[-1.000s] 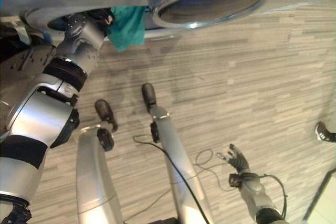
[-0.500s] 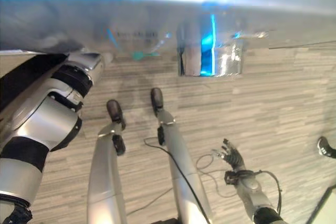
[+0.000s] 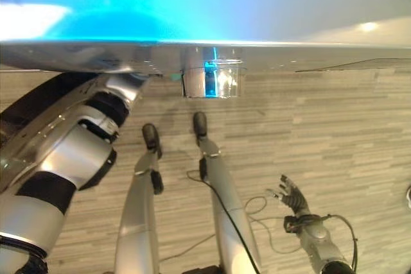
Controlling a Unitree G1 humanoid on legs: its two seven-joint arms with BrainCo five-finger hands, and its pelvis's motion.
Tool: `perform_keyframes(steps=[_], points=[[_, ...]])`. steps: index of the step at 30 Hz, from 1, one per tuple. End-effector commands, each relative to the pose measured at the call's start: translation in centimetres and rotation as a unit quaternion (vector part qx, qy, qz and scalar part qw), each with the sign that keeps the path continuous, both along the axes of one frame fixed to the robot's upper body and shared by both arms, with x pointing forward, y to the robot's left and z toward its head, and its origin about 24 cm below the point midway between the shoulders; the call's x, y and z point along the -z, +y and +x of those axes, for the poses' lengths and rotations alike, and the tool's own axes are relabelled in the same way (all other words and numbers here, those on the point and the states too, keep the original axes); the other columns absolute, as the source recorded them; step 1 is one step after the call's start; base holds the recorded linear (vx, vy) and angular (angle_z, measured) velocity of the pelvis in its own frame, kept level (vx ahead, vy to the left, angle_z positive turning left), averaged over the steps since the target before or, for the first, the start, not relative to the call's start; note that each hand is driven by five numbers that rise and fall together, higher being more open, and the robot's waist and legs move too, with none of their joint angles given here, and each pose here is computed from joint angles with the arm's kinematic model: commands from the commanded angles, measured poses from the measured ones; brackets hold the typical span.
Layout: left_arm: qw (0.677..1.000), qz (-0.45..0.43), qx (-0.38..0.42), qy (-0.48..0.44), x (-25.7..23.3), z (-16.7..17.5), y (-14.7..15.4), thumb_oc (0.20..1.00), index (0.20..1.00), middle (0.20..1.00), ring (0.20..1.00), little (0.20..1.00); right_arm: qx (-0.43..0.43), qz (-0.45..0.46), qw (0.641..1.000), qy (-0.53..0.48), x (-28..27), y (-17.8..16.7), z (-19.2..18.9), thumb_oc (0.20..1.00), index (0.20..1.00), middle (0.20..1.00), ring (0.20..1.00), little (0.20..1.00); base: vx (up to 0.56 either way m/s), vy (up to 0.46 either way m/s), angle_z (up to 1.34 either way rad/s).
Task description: Grab the laundry basket,head to the washer,open it,put in the laundry and shut it.
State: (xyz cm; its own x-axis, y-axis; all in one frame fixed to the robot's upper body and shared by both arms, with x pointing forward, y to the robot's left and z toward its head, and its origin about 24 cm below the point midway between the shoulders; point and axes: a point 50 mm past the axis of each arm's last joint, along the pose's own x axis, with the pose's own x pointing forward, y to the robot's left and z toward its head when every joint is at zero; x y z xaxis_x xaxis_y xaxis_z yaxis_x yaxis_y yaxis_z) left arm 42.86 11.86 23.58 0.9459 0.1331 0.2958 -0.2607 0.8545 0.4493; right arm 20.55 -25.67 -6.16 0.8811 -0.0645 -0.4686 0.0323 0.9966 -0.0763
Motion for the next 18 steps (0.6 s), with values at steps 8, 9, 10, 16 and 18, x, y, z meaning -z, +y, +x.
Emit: perform_keyframes(steps=[8, 9, 10, 16, 18], points=[[0.988, -0.128, 0.039, -0.071, 2.8, -2.4, -1.1, 1.0, 1.0, 1.0, 1.0, 1.0, 0.024, -0.031, 0.999, 0.0, 0.0, -1.2, -2.2, 1.0, 1.0, 1.0, 1.0, 1.0, -0.04, -0.037, 0.21], [0.986, -0.14, 0.042, -0.075, 3.3, -2.8, -0.8, 1.0, 1.0, 1.0, 1.0, 1.0, 0.024, -0.028, 0.999, 0.0, 0.0, -1.0, -2.3, 1.0, 1.0, 1.0, 1.0, 1.0, -0.03, -0.02, 0.03], [0.985, -0.149, 0.046, -0.074, 4.1, -3.3, -0.5, 1.0, 1.0, 1.0, 1.0, 1.0, 0.026, -0.027, 0.999, 0.001, 0.1, -1.1, -2.5, 1.0, 1.0, 1.0, 1.0, 1.0, -0.04, -0.018, 0.02], [0.979, -0.192, 0.067, -0.036, 7.5, -4.6, -1.5, 1.0, 1.0, 1.0, 1.0, 1.0, 0.029, -0.036, 0.999, 0.005, 0.0, -1.4, -3.1, 1.0, 1.0, 1.0, 1.0, 1.0, -0.04, -0.008, 0.04], [0.956, -0.273, 0.107, -0.003, 9.4, -5.6, -2.6, 1.0, 1.0, 1.0, 1.0, 1.0, 0.027, -0.044, 0.999, 0.007, -0.1, -1.6, -3.1, 1.0, 1.0, 1.0, 1.0, 1.0, -0.04, 0.003, 0.03]])
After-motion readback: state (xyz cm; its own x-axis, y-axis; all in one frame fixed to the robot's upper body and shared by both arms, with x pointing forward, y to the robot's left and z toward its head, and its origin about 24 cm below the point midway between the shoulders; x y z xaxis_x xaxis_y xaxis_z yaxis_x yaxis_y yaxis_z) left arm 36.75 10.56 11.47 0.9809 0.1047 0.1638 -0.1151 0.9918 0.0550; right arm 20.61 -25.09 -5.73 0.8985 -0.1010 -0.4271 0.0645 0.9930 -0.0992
